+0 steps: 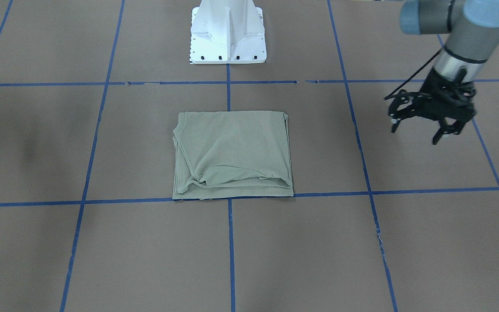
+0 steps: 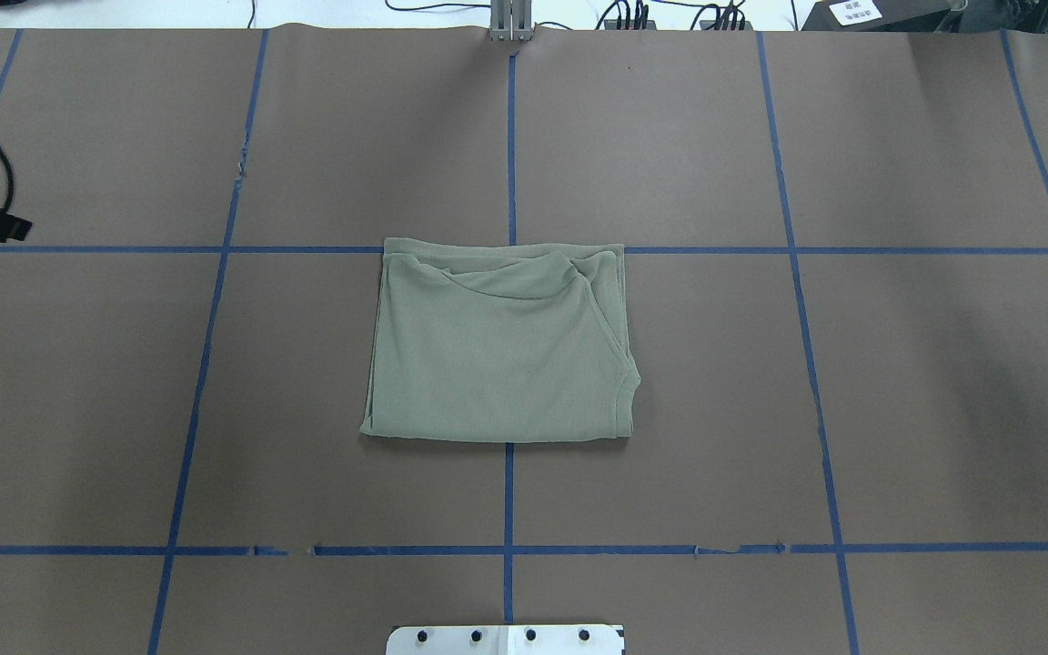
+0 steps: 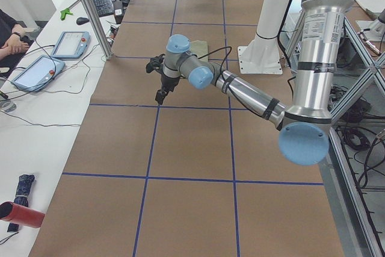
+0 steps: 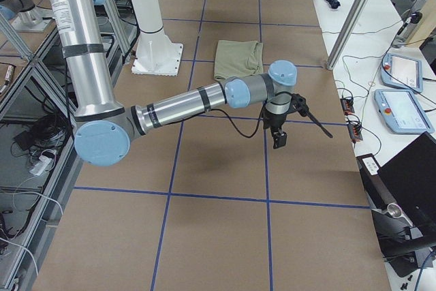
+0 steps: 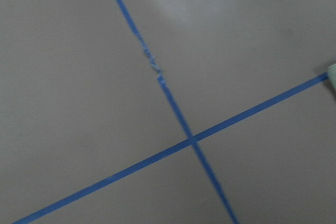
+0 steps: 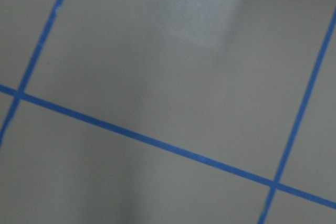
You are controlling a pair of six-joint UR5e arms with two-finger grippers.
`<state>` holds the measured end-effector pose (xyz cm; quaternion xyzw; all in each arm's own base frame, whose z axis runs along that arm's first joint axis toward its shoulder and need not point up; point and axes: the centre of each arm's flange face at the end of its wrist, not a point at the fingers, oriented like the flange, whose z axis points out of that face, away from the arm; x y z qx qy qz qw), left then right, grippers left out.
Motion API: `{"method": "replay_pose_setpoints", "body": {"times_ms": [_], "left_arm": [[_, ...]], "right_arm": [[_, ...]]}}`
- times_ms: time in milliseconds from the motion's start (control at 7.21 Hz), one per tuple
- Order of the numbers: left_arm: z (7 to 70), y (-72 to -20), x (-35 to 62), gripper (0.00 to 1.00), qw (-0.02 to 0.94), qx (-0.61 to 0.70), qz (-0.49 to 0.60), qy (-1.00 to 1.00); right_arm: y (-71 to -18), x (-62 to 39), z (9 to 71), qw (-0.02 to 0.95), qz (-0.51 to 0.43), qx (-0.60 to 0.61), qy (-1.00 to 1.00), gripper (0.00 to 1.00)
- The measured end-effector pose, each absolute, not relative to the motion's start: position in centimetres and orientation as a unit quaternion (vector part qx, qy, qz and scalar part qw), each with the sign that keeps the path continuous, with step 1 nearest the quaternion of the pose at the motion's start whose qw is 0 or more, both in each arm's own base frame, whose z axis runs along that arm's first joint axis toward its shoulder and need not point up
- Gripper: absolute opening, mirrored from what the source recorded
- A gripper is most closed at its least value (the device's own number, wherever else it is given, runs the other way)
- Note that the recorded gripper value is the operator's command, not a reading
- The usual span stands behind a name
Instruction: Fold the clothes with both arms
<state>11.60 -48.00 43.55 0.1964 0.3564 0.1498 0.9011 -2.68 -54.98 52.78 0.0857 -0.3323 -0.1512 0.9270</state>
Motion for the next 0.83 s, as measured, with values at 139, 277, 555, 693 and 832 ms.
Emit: {"method": "replay_pose_setpoints", "body": {"times_ms": [139, 277, 555, 693, 832], "left_arm": [[47.2, -46.4, 8.1, 1.0, 0.91, 0.17, 0.129, 0.355], [50.0, -45.3, 4.5, 1.0, 0.919, 0.155, 0.097, 0.35], [53.4, -42.7, -0.6, 1.0, 0.925, 0.133, 0.046, 0.351], [54.2, -41.8, -1.2, 1.0, 0.921, 0.112, 0.036, 0.372], [55.0, -40.9, -1.4, 1.0, 0.916, 0.089, 0.03, 0.389]], "right_arm": [[-51.5, 0.3, 56.8, 0.93, -0.14, 0.068, -0.332, 1.0], [-48.1, 2.7, 60.2, 0.935, -0.118, 0.047, -0.332, 1.0], [-42.7, 5.9, 62.9, 0.934, -0.074, 0.029, -0.347, 1.0], [-41.7, 6.4, 62.6, 0.933, -0.064, 0.03, -0.353, 1.0], [-41.5, 6.5, 62.2, 0.933, -0.056, 0.03, -0.355, 1.0]]}}
